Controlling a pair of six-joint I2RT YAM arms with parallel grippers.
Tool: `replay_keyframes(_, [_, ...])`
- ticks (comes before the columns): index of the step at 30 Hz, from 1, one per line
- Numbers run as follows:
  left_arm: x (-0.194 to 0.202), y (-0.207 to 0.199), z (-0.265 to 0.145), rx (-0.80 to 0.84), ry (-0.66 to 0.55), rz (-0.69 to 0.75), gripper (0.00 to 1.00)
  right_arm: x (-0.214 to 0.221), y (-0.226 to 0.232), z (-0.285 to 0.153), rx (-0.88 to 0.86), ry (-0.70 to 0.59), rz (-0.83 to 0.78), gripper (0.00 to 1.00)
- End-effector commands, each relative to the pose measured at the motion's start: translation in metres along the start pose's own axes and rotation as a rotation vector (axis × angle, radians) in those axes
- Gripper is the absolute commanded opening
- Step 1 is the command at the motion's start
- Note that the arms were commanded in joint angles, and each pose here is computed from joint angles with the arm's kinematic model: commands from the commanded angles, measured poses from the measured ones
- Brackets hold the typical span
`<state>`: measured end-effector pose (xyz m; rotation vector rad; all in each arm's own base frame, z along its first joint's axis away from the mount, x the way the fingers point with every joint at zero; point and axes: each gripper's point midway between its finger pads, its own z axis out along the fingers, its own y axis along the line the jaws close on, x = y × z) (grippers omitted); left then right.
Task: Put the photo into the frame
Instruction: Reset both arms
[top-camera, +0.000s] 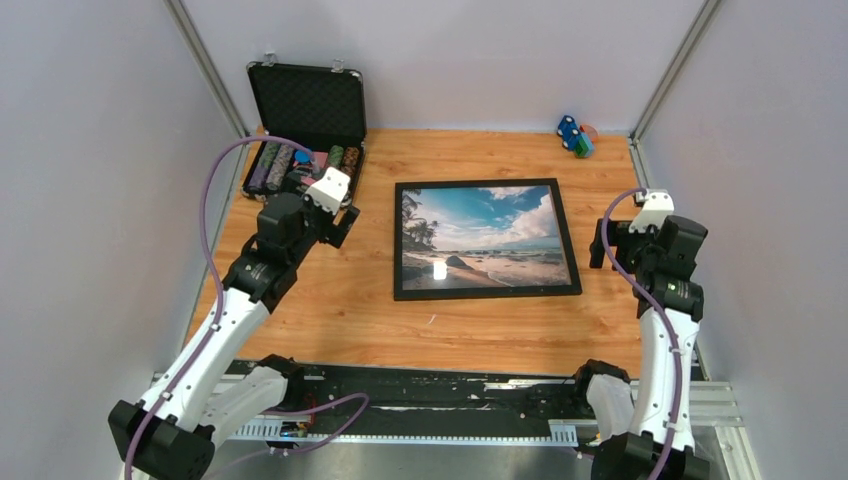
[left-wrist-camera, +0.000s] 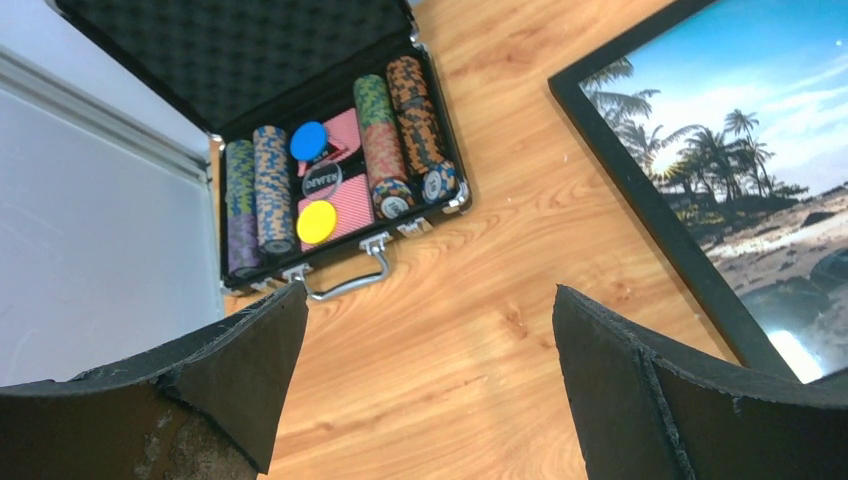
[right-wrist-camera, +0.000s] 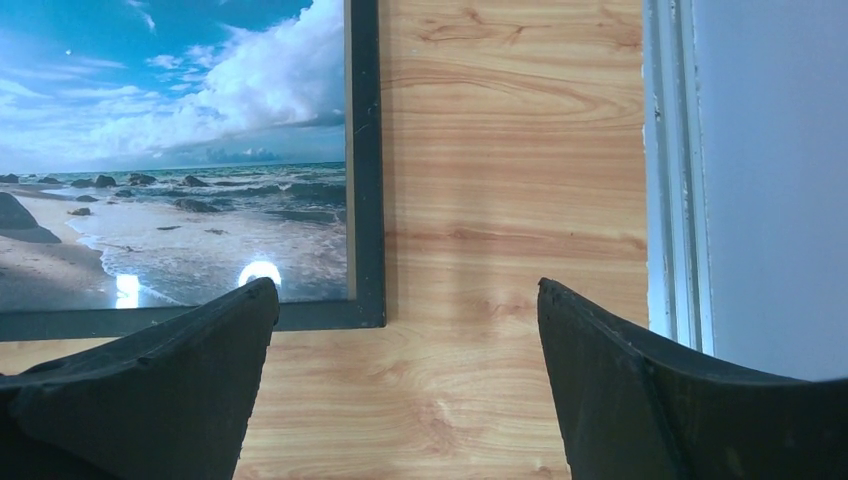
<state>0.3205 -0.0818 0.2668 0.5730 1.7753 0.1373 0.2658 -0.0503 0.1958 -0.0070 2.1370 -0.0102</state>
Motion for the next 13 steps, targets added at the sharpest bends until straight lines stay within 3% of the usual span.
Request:
replay_keyframes(1, [-0.0079,-0.0033,-0.0022,0.016,-0.056,-0.039,1.00,-0.0175,-0.0085,-0.0098,0.060,-0.091,-0.020,1.00])
replay_keyframes(13, [0.0001,-0.0111,0.0048,0.047,-0.033,-0.024,1.00,-0.0202,-0.0145,-0.0126,0.097,-0.110,-0.022,1.00])
